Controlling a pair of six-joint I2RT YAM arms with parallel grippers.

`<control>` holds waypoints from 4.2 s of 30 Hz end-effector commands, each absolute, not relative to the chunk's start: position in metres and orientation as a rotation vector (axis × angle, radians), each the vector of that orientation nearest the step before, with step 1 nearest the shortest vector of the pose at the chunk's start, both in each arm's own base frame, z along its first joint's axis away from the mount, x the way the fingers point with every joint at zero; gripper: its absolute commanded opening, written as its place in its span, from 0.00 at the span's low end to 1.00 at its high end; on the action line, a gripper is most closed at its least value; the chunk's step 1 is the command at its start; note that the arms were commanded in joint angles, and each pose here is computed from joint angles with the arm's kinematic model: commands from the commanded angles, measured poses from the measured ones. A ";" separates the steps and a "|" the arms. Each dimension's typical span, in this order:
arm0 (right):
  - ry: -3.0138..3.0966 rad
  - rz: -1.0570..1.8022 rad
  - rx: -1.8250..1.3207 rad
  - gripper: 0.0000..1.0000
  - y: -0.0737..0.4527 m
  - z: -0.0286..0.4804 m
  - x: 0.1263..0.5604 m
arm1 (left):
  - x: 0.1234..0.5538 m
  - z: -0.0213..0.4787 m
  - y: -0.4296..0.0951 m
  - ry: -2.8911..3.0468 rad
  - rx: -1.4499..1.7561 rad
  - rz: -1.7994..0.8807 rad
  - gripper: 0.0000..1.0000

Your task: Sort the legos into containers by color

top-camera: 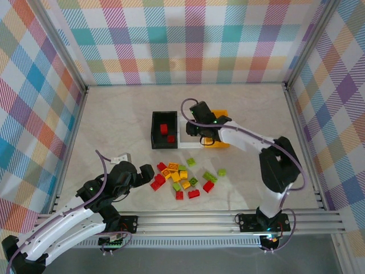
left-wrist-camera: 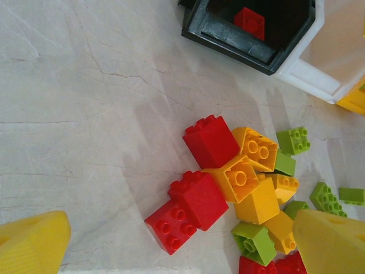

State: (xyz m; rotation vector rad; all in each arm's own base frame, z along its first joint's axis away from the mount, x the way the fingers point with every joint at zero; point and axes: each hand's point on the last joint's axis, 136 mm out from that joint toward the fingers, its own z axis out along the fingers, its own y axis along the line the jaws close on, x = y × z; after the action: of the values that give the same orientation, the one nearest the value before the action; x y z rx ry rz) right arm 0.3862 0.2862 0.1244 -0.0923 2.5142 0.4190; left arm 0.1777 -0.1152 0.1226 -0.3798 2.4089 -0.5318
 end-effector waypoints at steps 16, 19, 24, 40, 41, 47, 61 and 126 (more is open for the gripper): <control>2.412 0.629 -0.221 0.75 0.293 0.187 0.348 | 0.173 0.119 -0.127 2.525 -0.255 -0.475 0.98; 2.416 0.663 -0.228 0.76 0.286 0.180 0.322 | 0.171 0.103 -0.138 2.604 -0.175 -0.448 0.90; 2.417 0.728 -0.170 0.76 0.269 0.167 0.292 | 0.163 0.074 -0.155 2.696 -0.009 -0.309 0.86; 2.390 0.663 -0.081 0.77 0.234 0.163 0.274 | 0.171 0.035 -0.163 2.731 0.201 -0.029 0.77; 2.388 0.660 -0.083 0.77 0.233 0.164 0.273 | 0.174 0.034 -0.164 2.723 0.207 -0.015 0.76; 2.381 0.644 -0.078 0.77 0.229 0.165 0.273 | 0.182 0.028 -0.168 2.703 0.239 0.024 0.67; 2.366 0.608 -0.065 0.78 0.221 0.166 0.272 | 0.161 0.040 -0.169 2.766 0.155 -0.110 0.31; 2.734 0.207 0.143 0.54 0.165 0.024 0.233 | 0.197 0.109 -0.136 2.476 -0.383 -0.498 1.00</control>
State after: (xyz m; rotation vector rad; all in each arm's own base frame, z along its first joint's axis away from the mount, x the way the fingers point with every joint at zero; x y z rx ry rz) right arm 0.2188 0.1525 0.0180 0.1564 2.7722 0.1642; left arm 0.2065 -0.1490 0.1162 -0.3350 2.4615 -0.5402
